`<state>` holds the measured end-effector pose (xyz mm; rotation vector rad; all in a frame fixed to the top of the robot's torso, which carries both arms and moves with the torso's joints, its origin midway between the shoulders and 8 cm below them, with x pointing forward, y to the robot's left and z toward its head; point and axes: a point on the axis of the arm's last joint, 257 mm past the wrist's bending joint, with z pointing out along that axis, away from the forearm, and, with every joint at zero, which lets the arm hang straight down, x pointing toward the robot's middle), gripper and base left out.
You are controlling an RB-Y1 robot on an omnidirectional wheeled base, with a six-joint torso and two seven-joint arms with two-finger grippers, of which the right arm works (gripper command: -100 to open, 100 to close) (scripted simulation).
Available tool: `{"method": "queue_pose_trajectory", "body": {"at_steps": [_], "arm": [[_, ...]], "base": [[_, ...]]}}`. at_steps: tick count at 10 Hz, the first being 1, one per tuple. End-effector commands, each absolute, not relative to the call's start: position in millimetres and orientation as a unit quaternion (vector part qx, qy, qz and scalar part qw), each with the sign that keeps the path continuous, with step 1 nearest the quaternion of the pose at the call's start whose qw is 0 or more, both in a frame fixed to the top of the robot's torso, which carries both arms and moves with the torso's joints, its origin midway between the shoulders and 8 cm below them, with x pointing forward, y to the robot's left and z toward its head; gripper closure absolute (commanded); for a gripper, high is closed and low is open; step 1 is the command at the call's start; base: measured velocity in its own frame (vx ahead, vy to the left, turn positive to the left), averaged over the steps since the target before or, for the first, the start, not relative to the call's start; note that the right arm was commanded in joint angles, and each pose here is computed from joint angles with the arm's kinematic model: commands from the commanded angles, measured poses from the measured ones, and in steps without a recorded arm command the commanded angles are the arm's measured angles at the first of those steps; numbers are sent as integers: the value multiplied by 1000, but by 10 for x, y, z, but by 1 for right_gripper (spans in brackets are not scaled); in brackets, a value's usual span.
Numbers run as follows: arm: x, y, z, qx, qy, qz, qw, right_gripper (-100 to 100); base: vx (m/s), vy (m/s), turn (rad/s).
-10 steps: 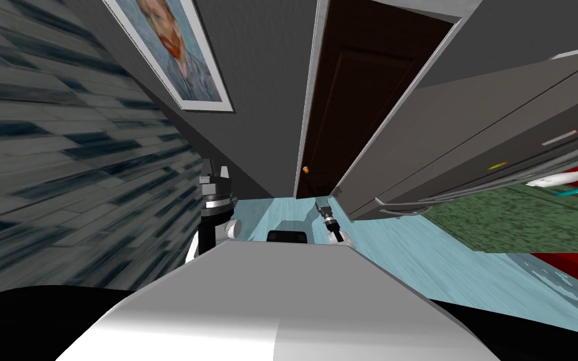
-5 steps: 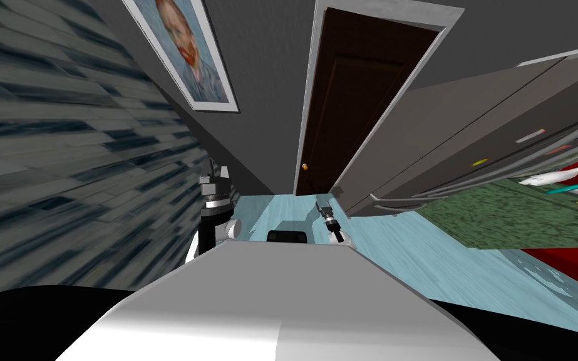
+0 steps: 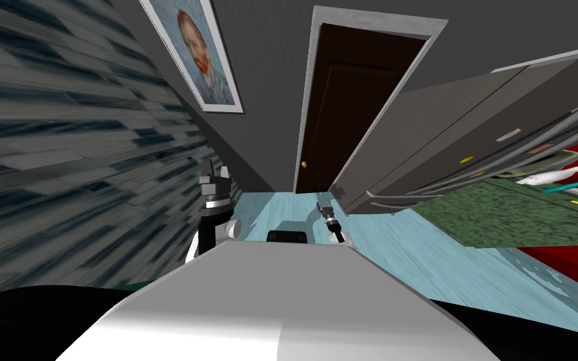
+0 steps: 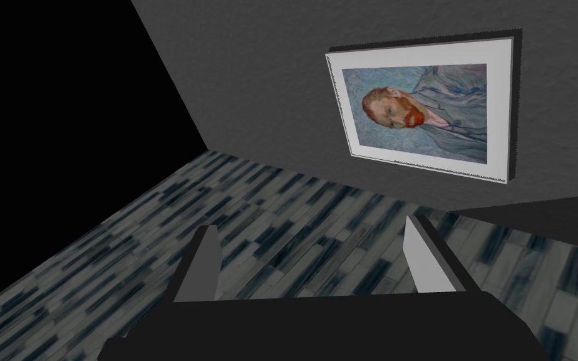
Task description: Pull the door open
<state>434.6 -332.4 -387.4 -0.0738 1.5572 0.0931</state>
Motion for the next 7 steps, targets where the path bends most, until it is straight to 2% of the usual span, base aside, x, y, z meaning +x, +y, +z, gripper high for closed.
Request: {"method": "queue_pose_trajectory", "body": {"at_steps": [1,3,7], "arm": [[4338,-3343,-3871,-32,702,40,711,-100],[4329,-3376,-3869,-29,702,38,711,-100],[4304,-3465,-3866,-23,701,31,712,-100]], "base": [[-177,-37,32],[-170,-44,42],[-164,-78,57]]}}
